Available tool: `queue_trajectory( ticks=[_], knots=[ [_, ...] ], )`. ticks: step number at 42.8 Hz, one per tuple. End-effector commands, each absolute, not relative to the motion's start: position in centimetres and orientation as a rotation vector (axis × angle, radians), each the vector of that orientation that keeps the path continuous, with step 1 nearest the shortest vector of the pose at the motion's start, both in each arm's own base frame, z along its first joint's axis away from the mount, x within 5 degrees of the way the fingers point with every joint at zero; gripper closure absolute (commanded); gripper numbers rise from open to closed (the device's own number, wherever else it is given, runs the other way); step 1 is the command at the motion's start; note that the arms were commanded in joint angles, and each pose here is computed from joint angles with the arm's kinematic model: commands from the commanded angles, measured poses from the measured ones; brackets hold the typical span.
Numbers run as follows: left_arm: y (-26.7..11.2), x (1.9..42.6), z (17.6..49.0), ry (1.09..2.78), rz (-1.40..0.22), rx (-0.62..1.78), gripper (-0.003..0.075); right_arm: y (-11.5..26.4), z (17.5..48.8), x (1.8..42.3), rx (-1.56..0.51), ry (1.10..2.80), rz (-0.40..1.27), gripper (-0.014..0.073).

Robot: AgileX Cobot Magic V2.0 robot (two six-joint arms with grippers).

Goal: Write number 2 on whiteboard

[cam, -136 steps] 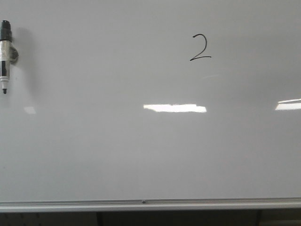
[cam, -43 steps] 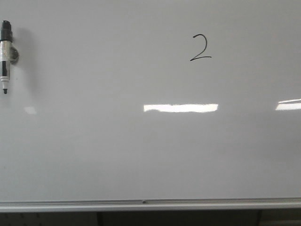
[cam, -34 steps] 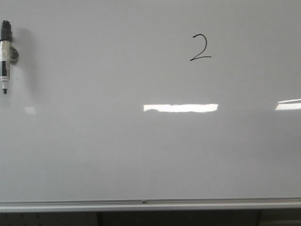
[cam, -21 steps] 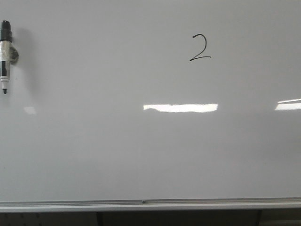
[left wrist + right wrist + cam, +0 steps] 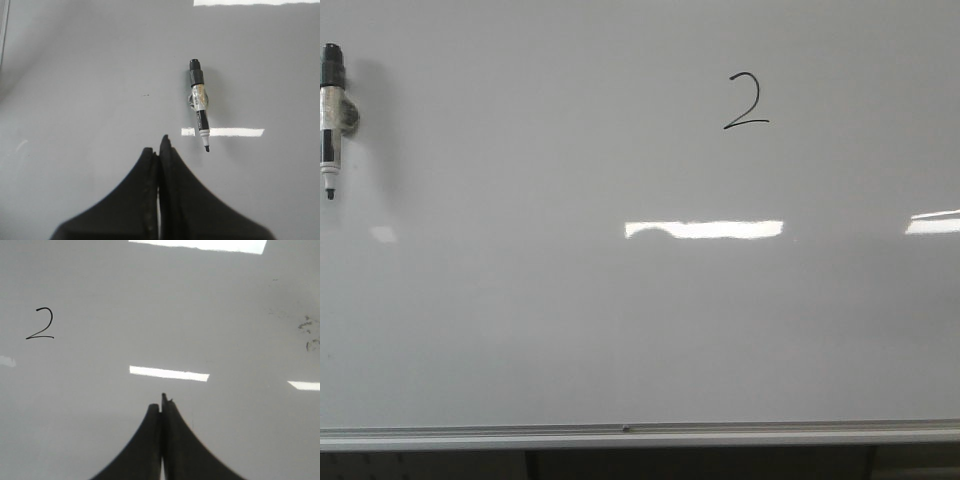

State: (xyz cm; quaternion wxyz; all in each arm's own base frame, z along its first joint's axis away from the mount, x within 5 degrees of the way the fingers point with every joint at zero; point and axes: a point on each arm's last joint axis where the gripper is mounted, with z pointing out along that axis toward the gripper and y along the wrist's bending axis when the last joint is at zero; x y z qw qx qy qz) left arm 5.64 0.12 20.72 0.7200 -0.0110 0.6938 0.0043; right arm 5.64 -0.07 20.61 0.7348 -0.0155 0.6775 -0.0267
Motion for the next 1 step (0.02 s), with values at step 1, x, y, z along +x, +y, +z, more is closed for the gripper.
queue_trajectory(
  ticks=[1],
  knots=[
    [0.15, 5.53, 20.39, 1.463, 0.002, -0.035, 0.0741, -0.02, 21.57, 5.36, -0.038, 1.382, -0.058, 0.0664]
  ],
)
